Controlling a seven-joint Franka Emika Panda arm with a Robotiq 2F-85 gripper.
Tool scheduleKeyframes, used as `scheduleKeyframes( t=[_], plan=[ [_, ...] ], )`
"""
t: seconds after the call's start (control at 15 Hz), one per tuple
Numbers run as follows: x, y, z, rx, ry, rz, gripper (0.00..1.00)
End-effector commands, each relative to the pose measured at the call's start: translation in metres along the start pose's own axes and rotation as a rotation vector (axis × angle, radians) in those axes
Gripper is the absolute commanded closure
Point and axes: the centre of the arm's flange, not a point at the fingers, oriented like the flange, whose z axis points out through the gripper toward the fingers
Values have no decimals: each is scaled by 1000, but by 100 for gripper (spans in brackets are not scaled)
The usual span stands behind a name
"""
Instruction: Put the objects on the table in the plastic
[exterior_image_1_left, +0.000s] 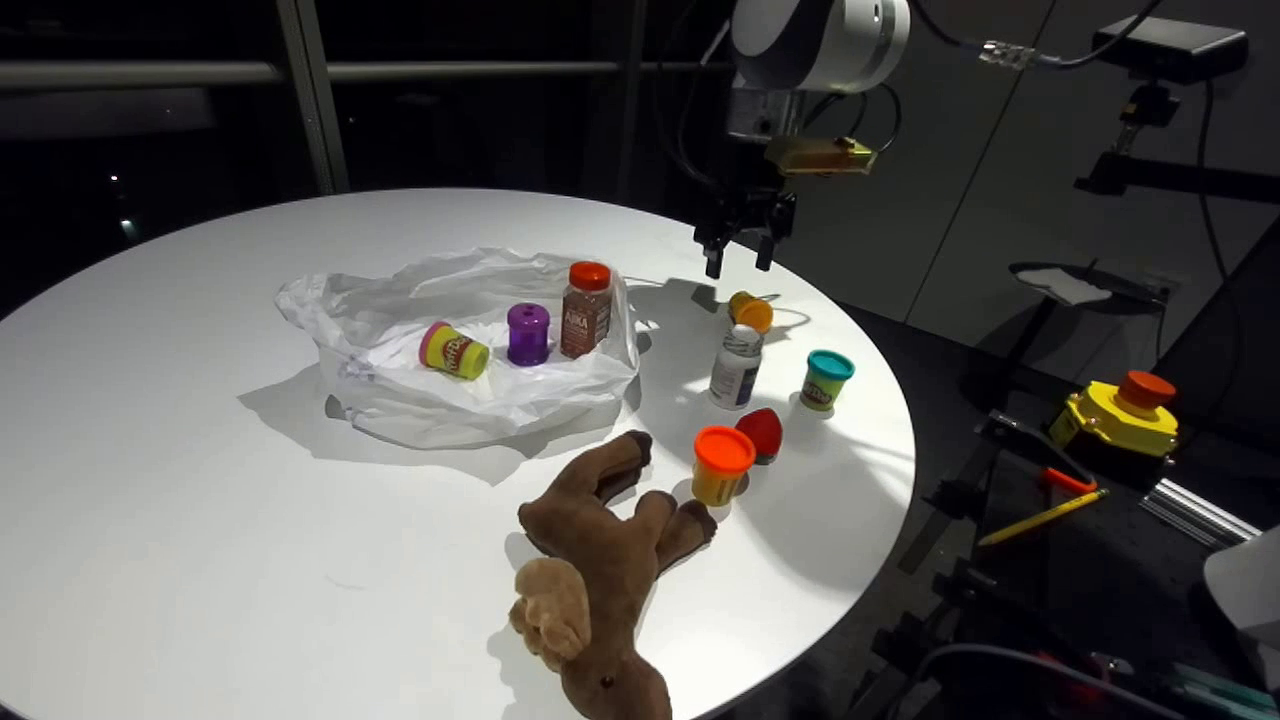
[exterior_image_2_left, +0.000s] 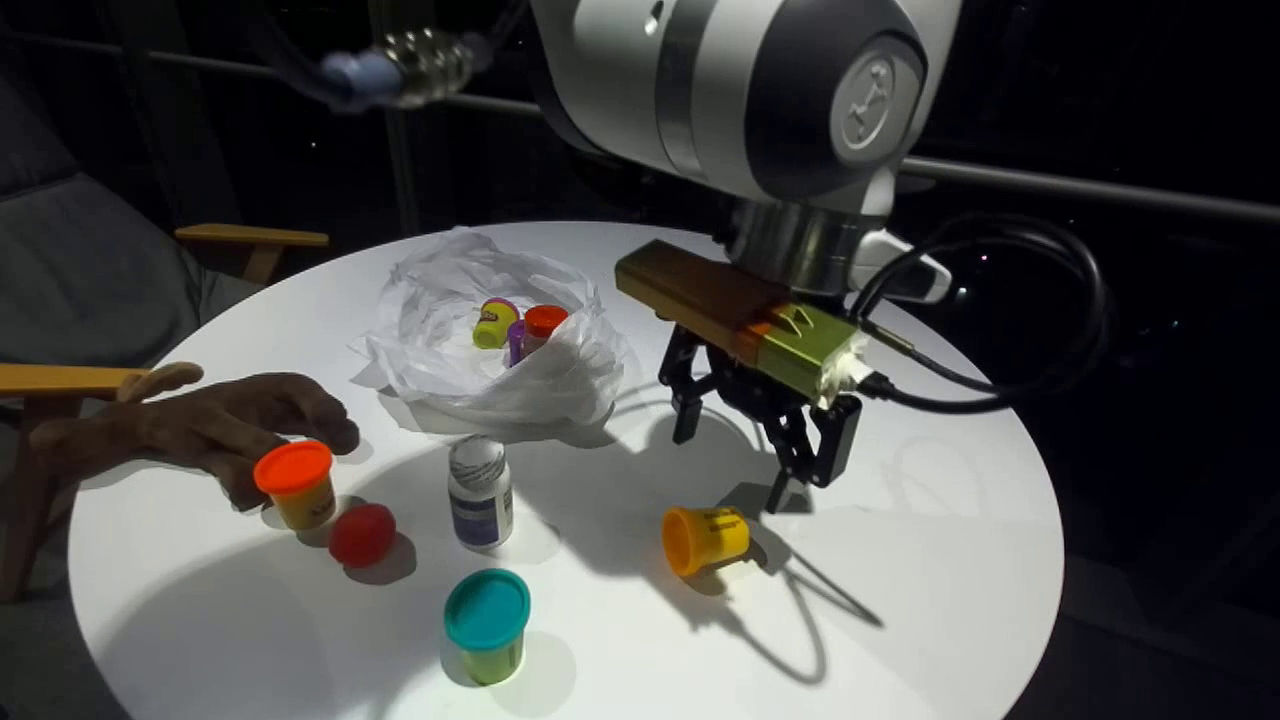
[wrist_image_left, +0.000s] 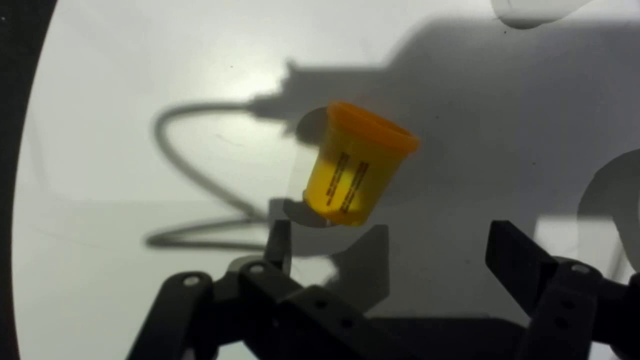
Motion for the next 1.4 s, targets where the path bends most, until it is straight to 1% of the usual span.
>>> scheduleKeyframes(
  t=[0.0,0.47,0.53,0.6,0.8,0.87,0.93,1.0,1.07,1.2,1.33],
  plan=[
    [16,9,9,28,-27,33,0],
    [10,11,24,17,-119,79,0],
    [11,13,28,18,-130,83,25],
    [13,14,31,18,-141,86,26],
    [19,19,43,17,-172,89,54],
    [21,21,46,20,-182,93,61],
    [20,23,47,20,-184,96,71],
    [18,23,44,21,-182,102,78],
    [15,23,36,21,-178,108,82],
    [4,16,11,17,-135,117,77],
    [-8,-2,-26,12,-87,115,78]
  ],
)
